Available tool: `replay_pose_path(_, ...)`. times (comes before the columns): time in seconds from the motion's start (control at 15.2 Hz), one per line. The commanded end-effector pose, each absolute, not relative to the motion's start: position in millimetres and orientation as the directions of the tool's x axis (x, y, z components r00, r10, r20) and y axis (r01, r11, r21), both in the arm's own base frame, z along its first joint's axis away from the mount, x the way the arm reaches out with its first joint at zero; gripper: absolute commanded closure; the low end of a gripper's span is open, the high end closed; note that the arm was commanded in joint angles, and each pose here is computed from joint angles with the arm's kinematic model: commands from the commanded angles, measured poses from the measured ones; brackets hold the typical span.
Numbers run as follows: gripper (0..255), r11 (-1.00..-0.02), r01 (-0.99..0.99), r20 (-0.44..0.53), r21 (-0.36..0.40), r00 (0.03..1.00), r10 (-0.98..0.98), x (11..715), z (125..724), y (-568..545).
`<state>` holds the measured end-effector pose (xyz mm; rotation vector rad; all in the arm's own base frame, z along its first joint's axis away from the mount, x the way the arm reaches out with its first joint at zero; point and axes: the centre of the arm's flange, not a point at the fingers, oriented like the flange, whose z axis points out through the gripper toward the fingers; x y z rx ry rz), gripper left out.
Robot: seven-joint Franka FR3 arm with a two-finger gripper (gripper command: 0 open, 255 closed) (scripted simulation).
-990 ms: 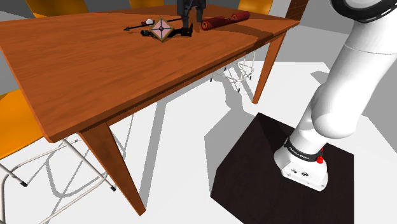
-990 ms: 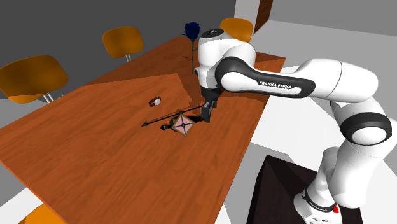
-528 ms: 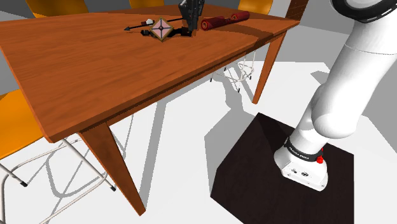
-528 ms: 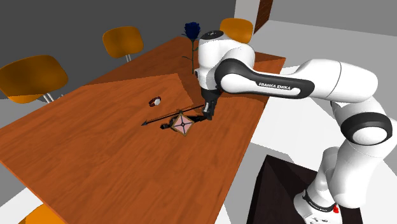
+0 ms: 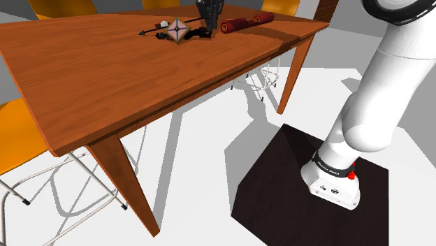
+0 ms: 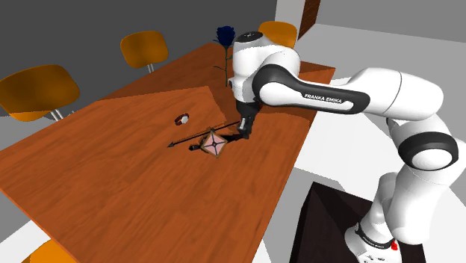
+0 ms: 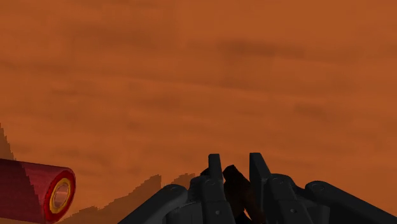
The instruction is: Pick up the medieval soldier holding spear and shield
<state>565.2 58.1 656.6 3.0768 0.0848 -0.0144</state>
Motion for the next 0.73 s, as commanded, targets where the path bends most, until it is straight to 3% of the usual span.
replay_pose_path(0.0,255,-0.996,0.055,-0.011,0.063,0.998,0.055,565,667,58)
replay_pose_path(0.66,255,-0.996,0.055,-0.011,0.063,0.998,0.055,565,719,58)
